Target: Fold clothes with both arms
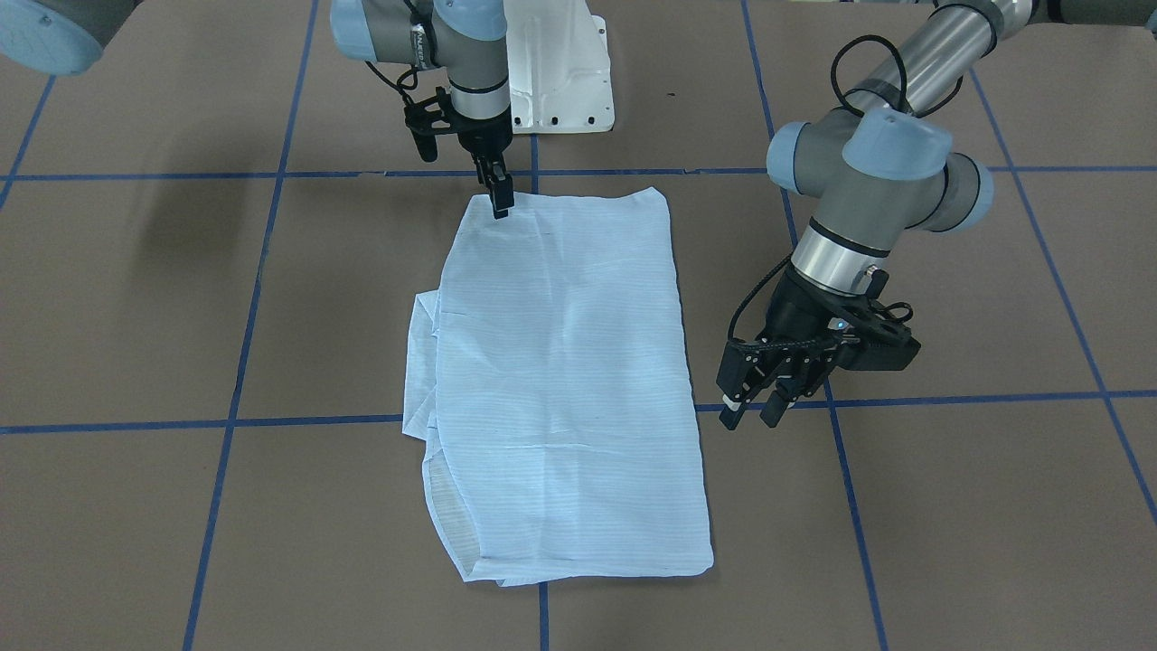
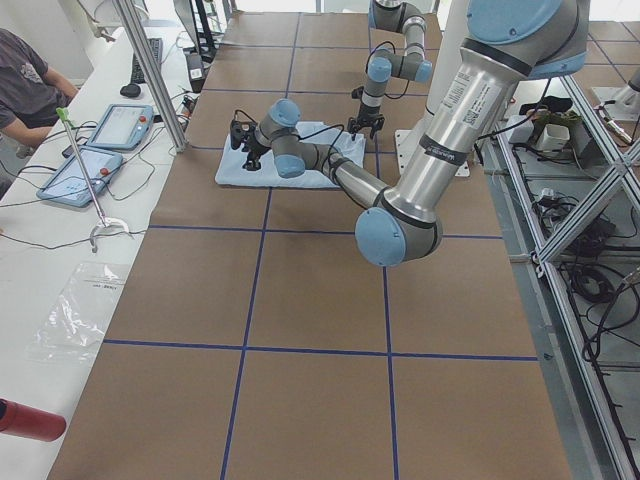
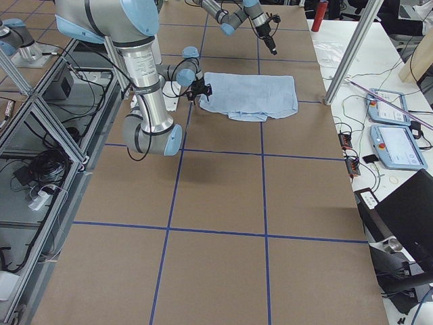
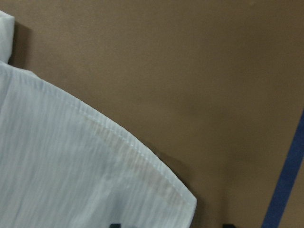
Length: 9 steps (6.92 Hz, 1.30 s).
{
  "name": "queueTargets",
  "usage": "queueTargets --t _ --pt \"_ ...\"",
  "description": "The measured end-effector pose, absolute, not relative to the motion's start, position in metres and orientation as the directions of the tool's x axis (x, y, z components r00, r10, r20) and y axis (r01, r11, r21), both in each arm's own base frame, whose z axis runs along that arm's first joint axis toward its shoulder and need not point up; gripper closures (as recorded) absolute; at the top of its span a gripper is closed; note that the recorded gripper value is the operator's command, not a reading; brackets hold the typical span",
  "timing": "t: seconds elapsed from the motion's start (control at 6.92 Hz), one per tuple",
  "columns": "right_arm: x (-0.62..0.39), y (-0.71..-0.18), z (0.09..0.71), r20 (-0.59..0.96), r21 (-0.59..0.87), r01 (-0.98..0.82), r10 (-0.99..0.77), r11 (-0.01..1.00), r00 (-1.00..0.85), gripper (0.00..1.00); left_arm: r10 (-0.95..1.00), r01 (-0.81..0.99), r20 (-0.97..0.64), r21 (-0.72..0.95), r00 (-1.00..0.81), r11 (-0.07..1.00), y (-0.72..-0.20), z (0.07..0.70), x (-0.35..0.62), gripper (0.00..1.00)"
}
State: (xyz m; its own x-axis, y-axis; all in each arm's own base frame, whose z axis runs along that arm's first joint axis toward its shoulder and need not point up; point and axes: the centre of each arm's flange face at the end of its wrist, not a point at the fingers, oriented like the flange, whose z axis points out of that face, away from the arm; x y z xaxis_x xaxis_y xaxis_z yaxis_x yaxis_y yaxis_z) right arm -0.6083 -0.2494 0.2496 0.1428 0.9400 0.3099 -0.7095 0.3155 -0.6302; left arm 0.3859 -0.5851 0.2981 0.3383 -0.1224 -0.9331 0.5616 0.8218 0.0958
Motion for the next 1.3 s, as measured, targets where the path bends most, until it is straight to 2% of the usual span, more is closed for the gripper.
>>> queueTargets --t 0.14,0.29,1.3 --pt "-0.609 -0.249 0.250 0.309 -0.629 -0.710 0.940 0.316 0.144 0.96 -0.123 0.565 -0.933 0.097 0.339 0.819 -0.585 0.298 0.386 0.36" --pt "-0.609 -0.249 0.250 0.308 -0.629 -0.710 0.940 0.315 0.144 1.00 -0.122 0.566 -0.933 0.098 0.339 0.818 -0.585 0.298 0.385 0.36" --pt "-0.600 -0.262 0.238 0.322 -0.669 -0.675 0.940 0.311 0.114 1.00 -0.121 0.566 -0.935 0.096 0.333 0.819 -0.573 0.303 0.378 0.36"
